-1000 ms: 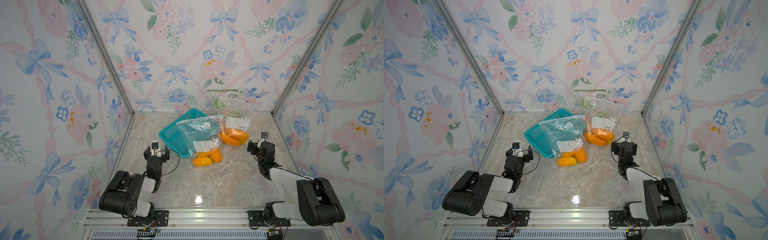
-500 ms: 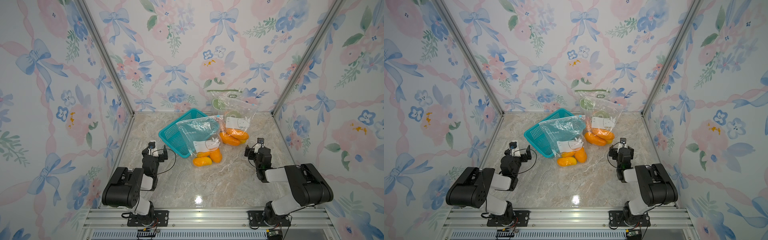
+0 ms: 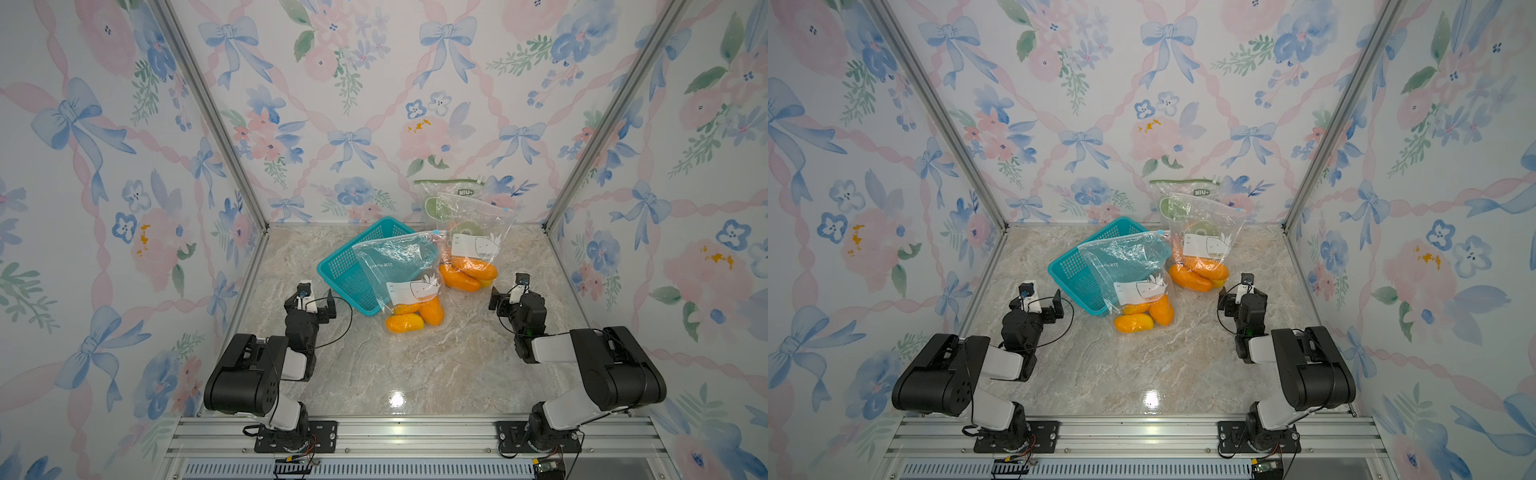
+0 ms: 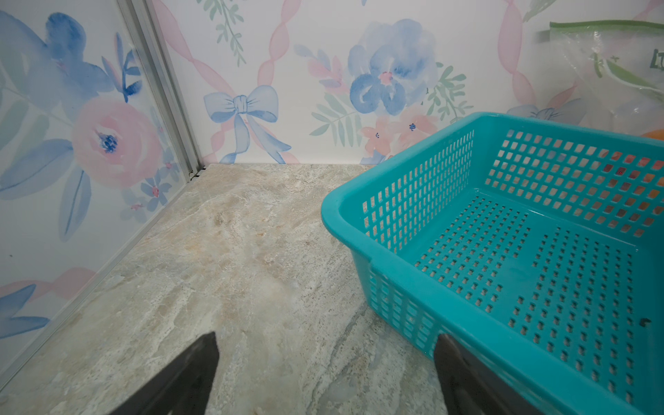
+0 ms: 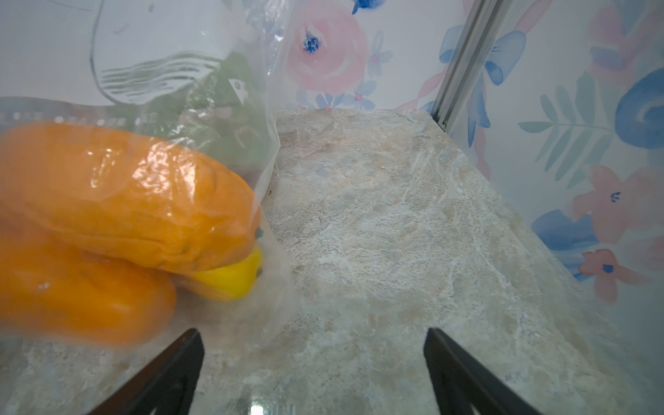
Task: Place the mango in a zip-top bag and seal the zipper
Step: Reset both arms
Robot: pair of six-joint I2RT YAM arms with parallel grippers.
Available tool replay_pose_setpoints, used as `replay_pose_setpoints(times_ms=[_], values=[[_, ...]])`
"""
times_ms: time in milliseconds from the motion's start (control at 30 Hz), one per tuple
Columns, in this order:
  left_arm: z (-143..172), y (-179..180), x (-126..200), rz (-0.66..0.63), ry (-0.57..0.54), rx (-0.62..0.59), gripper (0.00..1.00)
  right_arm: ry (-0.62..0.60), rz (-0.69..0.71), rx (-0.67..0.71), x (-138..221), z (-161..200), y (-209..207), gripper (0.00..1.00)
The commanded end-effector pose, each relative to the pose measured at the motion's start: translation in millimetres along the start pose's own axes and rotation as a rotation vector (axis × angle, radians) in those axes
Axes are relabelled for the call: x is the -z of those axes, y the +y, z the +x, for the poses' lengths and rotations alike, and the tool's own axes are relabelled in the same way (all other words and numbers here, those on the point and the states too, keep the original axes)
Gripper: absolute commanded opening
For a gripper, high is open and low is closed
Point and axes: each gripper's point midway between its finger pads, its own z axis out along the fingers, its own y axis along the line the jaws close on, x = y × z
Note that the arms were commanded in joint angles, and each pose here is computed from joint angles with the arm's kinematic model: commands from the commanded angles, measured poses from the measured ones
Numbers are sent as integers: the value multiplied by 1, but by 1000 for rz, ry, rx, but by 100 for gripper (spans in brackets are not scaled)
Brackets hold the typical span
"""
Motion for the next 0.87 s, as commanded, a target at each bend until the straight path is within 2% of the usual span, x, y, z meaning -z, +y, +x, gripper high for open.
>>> replay_pose_setpoints(times_ms=[0, 833], values=[[-9, 0, -3, -9, -30, 11, 98, -17, -31, 0, -2, -8, 4, 99], [-9, -1, -3, -23, -28, 3, 98, -19, -26, 0, -2, -8, 3, 99]])
